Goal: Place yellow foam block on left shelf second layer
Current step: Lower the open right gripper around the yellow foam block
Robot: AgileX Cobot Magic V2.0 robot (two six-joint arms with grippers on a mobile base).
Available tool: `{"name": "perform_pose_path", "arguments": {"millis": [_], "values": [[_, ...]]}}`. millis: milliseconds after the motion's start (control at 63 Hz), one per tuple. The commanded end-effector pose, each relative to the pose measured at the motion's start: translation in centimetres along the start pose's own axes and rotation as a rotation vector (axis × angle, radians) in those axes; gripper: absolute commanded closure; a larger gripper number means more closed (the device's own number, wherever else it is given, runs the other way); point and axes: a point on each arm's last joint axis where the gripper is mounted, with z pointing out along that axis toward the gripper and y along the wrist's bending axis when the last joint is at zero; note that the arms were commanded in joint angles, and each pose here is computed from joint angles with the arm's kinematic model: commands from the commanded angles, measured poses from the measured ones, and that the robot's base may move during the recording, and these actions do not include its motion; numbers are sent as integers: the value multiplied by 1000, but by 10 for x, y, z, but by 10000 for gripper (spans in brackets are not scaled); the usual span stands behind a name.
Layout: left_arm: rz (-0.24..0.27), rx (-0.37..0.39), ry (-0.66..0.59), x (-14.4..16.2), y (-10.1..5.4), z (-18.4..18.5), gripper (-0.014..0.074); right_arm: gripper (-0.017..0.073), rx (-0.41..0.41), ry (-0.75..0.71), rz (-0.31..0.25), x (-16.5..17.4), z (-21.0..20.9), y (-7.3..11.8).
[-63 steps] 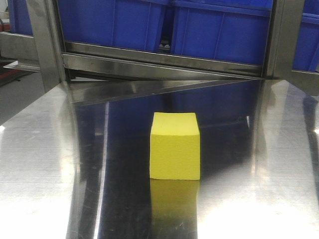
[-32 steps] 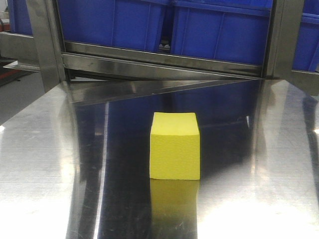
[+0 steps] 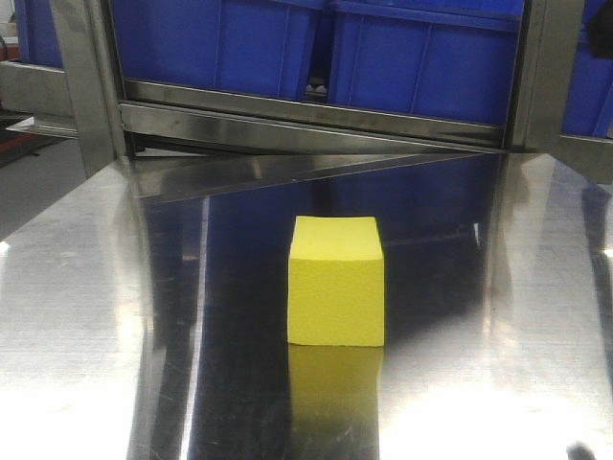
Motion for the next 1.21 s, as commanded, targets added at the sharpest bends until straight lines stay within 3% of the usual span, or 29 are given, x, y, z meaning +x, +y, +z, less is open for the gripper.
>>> {"name": "perform_pose_path", "arguments": {"millis": [0, 127, 317, 476, 650, 809, 1190], "values": [[-9, 7, -43, 2, 0, 1, 470, -40, -5, 27, 33, -16, 2, 18], [-9, 7, -43, 2, 0, 1, 470, -40, 31, 166, 30, -22, 18, 43], [-9, 7, -43, 2, 0, 1, 470, -40, 94, 302, 102, -29, 46, 84], [-4, 8, -43, 2, 0, 1, 470, -40, 78, 358, 49, -29, 68, 120], [-9, 7, -43, 2, 0, 1, 470, -40, 58, 395, 35, -30, 87, 151], [-9, 7, -43, 2, 0, 1, 470, -40, 72, 424, 14, -26, 102, 165], [-4, 8, -43, 2, 0, 1, 470, -40, 113, 459, 19, -18, 115, 165]]}}
